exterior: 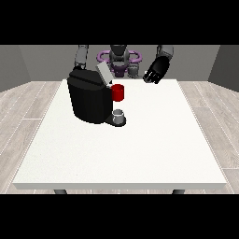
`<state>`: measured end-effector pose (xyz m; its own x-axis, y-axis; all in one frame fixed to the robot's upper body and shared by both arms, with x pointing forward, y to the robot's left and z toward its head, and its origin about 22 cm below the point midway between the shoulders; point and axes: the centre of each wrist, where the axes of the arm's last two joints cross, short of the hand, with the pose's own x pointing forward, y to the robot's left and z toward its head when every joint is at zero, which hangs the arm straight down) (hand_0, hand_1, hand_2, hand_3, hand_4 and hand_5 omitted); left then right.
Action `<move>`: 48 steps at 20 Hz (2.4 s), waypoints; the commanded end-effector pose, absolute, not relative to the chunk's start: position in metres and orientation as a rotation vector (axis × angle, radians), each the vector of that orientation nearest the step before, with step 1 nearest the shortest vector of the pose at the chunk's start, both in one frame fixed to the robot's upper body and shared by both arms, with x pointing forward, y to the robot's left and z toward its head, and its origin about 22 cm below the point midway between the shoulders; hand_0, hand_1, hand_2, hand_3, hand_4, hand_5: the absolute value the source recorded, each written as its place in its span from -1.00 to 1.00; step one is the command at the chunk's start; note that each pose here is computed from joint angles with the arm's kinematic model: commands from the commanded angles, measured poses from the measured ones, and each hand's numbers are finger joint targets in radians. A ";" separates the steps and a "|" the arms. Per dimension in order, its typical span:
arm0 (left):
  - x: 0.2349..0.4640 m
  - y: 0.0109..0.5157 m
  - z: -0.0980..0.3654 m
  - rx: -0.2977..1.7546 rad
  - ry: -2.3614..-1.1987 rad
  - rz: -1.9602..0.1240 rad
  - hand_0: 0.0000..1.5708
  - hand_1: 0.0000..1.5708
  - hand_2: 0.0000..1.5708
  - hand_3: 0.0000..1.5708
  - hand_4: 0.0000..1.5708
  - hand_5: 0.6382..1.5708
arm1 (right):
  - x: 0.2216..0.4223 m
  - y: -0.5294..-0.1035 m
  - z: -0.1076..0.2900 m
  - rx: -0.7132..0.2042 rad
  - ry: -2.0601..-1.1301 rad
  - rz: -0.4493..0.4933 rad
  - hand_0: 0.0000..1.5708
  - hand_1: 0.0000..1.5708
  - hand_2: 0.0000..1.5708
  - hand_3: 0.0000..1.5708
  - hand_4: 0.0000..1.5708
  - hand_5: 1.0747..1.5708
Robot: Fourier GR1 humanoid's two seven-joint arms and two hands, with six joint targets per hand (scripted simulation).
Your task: Insert the coffee pod into the coffee machine and close the lid
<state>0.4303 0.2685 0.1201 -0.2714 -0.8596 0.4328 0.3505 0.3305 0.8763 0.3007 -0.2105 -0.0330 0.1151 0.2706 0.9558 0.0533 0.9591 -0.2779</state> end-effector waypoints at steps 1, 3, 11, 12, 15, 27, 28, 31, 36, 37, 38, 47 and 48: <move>0.436 0.253 0.137 0.494 -1.402 -1.277 0.71 0.71 0.75 0.72 -0.28 1.00 | 0.300 -0.200 -0.035 -0.240 -1.468 0.162 -1.00 -1.00 -1.00 -1.00 -1.00 1.00; 0.435 0.236 0.132 0.492 -1.422 -1.283 0.71 0.71 0.75 0.72 -0.28 1.00 | 0.302 -0.203 -0.031 -0.230 -1.473 0.169 -1.00 -1.00 -1.00 -1.00 -1.00 1.00; 0.453 0.244 0.194 0.507 -1.461 -1.111 0.53 0.53 0.58 0.60 -0.37 1.00 | 0.318 -0.181 0.009 -0.176 -1.561 0.211 -1.00 -1.00 -1.00 -1.00 -1.00 1.00; 0.455 0.219 0.210 0.490 -1.476 -1.110 0.52 0.52 0.58 0.60 -0.38 1.00 | 0.312 -0.194 -0.011 -0.177 -1.560 0.178 -1.00 -1.00 -1.00 -1.00 -1.00 1.00; 0.455 0.247 0.230 0.524 -1.496 -1.113 0.55 0.55 0.61 0.60 -0.40 1.00 | 0.307 -0.180 -0.007 -0.207 -1.614 0.204 -1.00 -1.00 -1.00 -1.00 -1.00 1.00; 0.460 0.250 0.260 0.637 -1.534 -1.061 0.56 0.56 0.64 0.58 -0.38 1.00 | 0.340 -0.193 0.071 -0.193 -1.722 0.179 -1.00 -1.00 -1.00 -1.00 -0.77 1.00; 0.459 0.271 0.272 0.622 -1.472 -1.040 0.52 0.52 0.64 0.59 -0.38 1.00 | 0.329 -0.199 0.052 -0.163 -1.686 0.204 -1.00 -1.00 -1.00 -1.00 -0.76 1.00; 0.459 0.243 0.279 0.658 -1.549 -1.115 0.51 0.51 0.60 0.55 -0.41 1.00 | 0.337 -0.192 0.048 -0.222 -1.747 0.148 -1.00 -1.00 -1.00 -1.00 -1.00 1.00; 0.461 0.233 0.289 0.633 -1.559 -1.102 0.60 0.60 0.65 0.57 -0.45 1.00 | 0.348 -0.196 0.063 -0.232 -1.736 0.126 -1.00 -1.00 -1.00 -1.00 -0.87 1.00; 0.461 0.236 0.264 0.583 -1.532 -1.138 0.58 0.58 0.64 0.56 -0.45 1.00 | 0.343 -0.217 0.048 -0.246 -1.706 0.099 -1.00 -1.00 -1.00 -1.00 -1.00 1.00; 0.462 0.235 0.270 0.608 -1.566 -1.107 0.59 0.59 0.64 0.55 -0.46 1.00 | 0.343 -0.206 0.052 -0.270 -1.728 0.136 -1.00 -1.00 -1.00 -1.00 -1.00 1.00; 0.463 0.238 0.267 0.628 -1.546 -1.142 0.49 0.49 0.57 0.52 -0.46 1.00 | 0.344 -0.214 0.053 -0.259 -1.713 0.148 -1.00 -1.00 -1.00 -1.00 -1.00 1.00; 0.464 0.222 0.260 0.617 -1.534 -1.129 0.49 0.49 0.58 0.51 -0.48 1.00 | 0.345 -0.216 0.050 -0.244 -1.696 0.113 -1.00 -1.00 -1.00 -1.00 -0.95 1.00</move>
